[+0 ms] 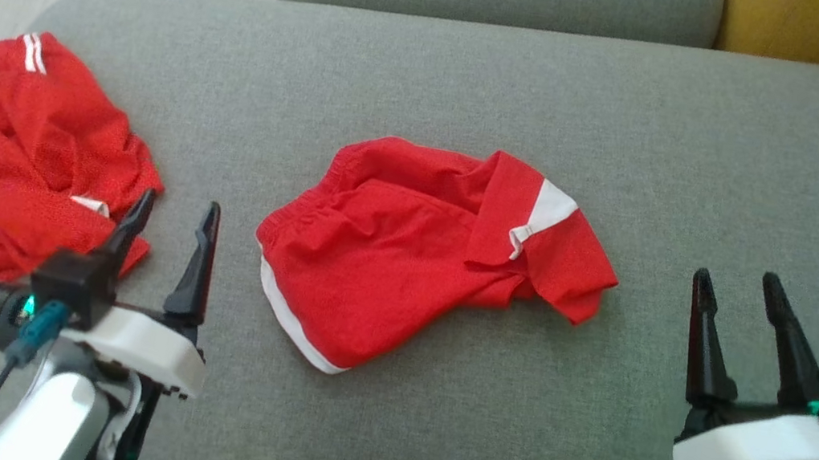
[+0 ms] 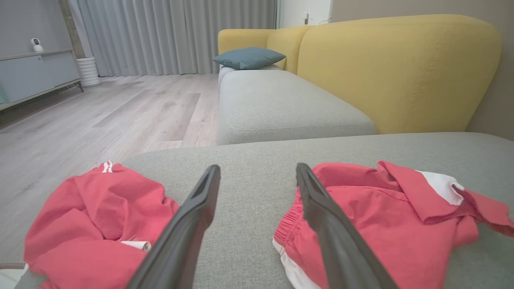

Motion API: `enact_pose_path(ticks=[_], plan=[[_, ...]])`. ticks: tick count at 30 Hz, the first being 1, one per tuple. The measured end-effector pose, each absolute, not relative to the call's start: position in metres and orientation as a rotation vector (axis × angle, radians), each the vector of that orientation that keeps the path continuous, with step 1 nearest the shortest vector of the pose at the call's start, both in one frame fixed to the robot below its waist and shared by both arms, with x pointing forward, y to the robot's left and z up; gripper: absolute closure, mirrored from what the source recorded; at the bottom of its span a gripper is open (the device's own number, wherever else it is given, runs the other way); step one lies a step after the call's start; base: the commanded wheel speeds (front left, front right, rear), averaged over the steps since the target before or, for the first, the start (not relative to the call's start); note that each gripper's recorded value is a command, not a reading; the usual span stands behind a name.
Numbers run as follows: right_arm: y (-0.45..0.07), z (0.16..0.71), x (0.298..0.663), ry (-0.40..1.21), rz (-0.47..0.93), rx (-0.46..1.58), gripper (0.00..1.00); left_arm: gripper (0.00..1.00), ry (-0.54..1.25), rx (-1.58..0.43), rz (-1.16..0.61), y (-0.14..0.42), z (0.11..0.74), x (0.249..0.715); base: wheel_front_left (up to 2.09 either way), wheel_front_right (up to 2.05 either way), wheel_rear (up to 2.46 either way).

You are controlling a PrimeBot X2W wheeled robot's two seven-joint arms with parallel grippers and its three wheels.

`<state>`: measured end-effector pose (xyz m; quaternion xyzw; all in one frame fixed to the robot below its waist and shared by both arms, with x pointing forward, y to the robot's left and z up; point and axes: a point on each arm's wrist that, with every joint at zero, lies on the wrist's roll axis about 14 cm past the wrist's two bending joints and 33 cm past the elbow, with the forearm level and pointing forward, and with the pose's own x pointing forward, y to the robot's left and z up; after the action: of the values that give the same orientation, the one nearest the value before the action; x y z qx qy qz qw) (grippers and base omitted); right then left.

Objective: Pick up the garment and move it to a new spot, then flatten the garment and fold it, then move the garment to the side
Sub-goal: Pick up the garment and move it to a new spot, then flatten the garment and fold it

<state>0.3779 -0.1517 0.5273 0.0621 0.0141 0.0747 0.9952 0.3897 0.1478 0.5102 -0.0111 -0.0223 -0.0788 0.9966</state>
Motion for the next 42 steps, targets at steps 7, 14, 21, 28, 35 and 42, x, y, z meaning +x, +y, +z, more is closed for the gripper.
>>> enact_pose_path(ticks=[7,14,21,28,35,42], plan=[[-0.153,0.523,0.366,0.050,0.145,0.124,0.00,0.00,-0.060,-0.014,-0.173,0.145,0.515,0.381,0.00,0.00,0.00],[-0.154,0.519,0.361,0.067,0.141,0.124,0.00,0.00,-0.045,0.000,-0.180,0.145,0.510,0.376,0.00,0.00,0.00],[-0.154,0.519,0.361,0.070,0.142,0.124,0.00,0.00,-0.046,0.002,-0.180,0.145,0.510,0.376,0.00,0.00,0.00],[-0.153,0.518,0.361,0.073,0.144,0.125,0.00,0.00,-0.044,0.001,-0.178,0.146,0.510,0.377,0.00,0.00,0.00],[-0.138,0.496,0.363,0.171,0.188,0.114,0.00,0.00,-0.032,-0.001,-0.175,0.146,0.506,0.379,0.00,0.00,0.00],[-0.100,0.462,0.368,0.327,0.300,0.081,0.00,0.00,-0.043,0.004,-0.182,0.143,0.508,0.390,0.00,0.00,0.00]])
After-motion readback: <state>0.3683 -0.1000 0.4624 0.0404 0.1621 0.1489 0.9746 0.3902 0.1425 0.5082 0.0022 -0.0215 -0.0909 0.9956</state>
